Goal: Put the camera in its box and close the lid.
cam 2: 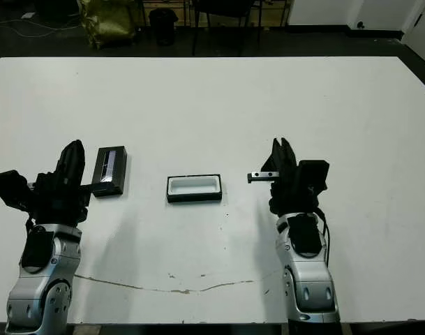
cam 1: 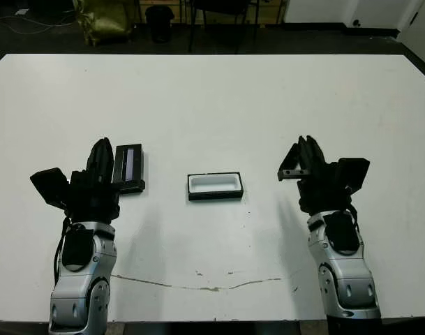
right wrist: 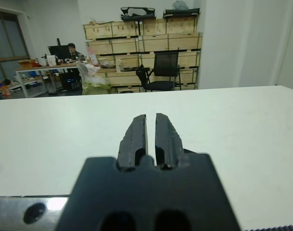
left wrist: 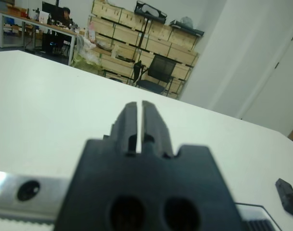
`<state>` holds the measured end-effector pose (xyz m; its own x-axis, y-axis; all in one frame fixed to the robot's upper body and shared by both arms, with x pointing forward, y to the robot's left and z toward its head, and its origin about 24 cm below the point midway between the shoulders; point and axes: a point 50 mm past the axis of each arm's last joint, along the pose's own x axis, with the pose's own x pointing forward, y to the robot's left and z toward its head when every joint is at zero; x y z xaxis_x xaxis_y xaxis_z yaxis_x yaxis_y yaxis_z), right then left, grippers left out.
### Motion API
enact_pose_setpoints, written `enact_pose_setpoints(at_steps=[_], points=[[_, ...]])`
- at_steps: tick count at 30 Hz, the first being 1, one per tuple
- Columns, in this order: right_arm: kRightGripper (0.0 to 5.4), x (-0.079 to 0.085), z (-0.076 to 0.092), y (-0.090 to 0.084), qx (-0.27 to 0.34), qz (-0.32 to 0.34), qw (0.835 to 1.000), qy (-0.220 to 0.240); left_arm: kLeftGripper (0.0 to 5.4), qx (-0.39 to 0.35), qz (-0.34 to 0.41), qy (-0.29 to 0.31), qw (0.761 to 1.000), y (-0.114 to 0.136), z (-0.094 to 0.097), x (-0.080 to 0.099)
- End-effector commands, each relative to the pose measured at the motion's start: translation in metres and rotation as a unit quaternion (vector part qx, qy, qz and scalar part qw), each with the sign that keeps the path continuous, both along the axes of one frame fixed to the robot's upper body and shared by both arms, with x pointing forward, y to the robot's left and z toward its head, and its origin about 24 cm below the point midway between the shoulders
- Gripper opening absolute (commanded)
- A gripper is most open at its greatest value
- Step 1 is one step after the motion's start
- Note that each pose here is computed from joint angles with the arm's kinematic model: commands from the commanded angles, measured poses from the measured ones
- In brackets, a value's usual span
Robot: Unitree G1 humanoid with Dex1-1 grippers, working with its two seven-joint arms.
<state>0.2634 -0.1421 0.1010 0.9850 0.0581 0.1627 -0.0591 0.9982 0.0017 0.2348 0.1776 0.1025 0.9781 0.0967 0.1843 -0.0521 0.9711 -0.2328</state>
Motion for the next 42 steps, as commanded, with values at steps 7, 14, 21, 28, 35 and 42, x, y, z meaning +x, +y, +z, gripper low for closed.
enact_pose_setpoints(at_steps=[7,14,21,28,35,42], points=[[0.00,0.010,0.004,0.007,0.011,-0.021,1.000,0.020,0.01,0.007,0.004,0.018,1.000,0.004,-0.012,-0.003],[0.22,0.027,0.009,0.020,0.027,-0.047,0.997,0.048,0.00,0.000,0.005,0.023,1.000,0.004,-0.014,-0.004],[1.69,0.046,0.006,0.031,0.015,-0.092,0.994,0.054,0.00,0.012,0.001,0.021,1.000,0.005,-0.017,-0.003],[3.23,0.059,0.003,0.043,-0.003,-0.124,0.990,0.068,0.00,0.002,-0.002,0.025,1.000,0.005,-0.017,-0.004],[4.82,0.070,-0.006,0.051,-0.019,-0.153,0.986,0.062,0.00,0.009,-0.003,0.026,1.000,0.005,-0.018,-0.003],[5.39,0.077,-0.017,0.057,-0.009,-0.178,0.981,0.071,0.00,0.010,-0.003,0.033,0.999,0.005,-0.019,-0.004]])
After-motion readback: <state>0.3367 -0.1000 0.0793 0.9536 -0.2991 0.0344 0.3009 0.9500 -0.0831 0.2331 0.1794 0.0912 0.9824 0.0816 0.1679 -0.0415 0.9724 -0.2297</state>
